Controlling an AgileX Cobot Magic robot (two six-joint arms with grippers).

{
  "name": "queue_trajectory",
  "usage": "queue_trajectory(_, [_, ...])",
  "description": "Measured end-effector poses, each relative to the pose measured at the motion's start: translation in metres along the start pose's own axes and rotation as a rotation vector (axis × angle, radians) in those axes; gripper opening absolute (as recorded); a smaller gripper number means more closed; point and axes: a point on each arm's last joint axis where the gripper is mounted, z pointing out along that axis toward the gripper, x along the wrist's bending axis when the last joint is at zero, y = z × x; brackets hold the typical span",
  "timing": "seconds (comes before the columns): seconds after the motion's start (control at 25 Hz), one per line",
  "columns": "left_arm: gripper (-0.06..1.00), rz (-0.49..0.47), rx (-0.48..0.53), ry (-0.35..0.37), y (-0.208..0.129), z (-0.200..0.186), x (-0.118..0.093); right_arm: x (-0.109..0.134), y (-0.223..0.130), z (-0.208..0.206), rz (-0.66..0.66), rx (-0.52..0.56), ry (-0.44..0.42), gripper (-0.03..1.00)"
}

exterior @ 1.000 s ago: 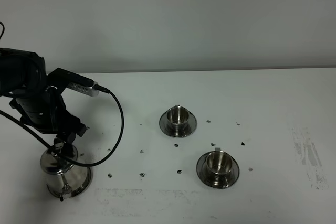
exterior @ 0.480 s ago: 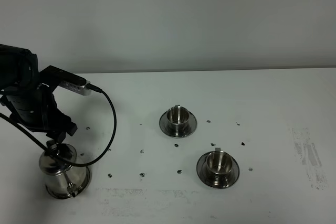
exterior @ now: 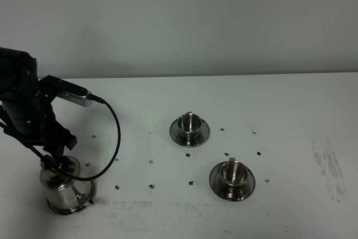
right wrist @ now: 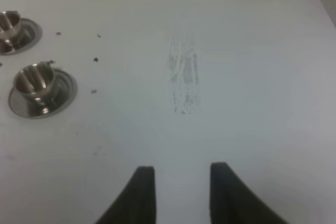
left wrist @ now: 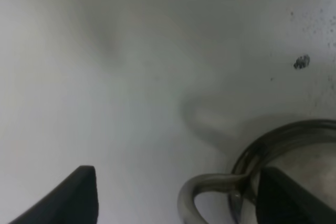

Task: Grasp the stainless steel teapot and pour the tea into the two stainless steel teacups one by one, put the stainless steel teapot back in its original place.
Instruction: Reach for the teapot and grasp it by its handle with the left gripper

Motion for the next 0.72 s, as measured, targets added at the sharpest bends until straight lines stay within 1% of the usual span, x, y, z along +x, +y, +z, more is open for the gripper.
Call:
queue_trajectory(0.32, [0.64,-0.003,0.028,0.001,-0.003,0.000,0.003,0.000,0.000,0.000,0.000,0.000,0.000,0.24])
queue_trajectory(0.48, [0.64,0.014,0.046,0.010,-0.005,0.000,0.004,0.000,0.000,0.000,0.000,0.000,0.000,0.24])
queue_trajectory(0.64, [0.64,0.007,0.052,0.010,-0.009,-0.003,0.010,0.000,0.000,0.000,0.000,0.000,0.000,0.24])
queue_trajectory(0.72, [0.64,-0.001,0.040,0.016,-0.011,-0.009,0.015,0.000,0.000,0.000,0.000,0.000,0.000,0.24])
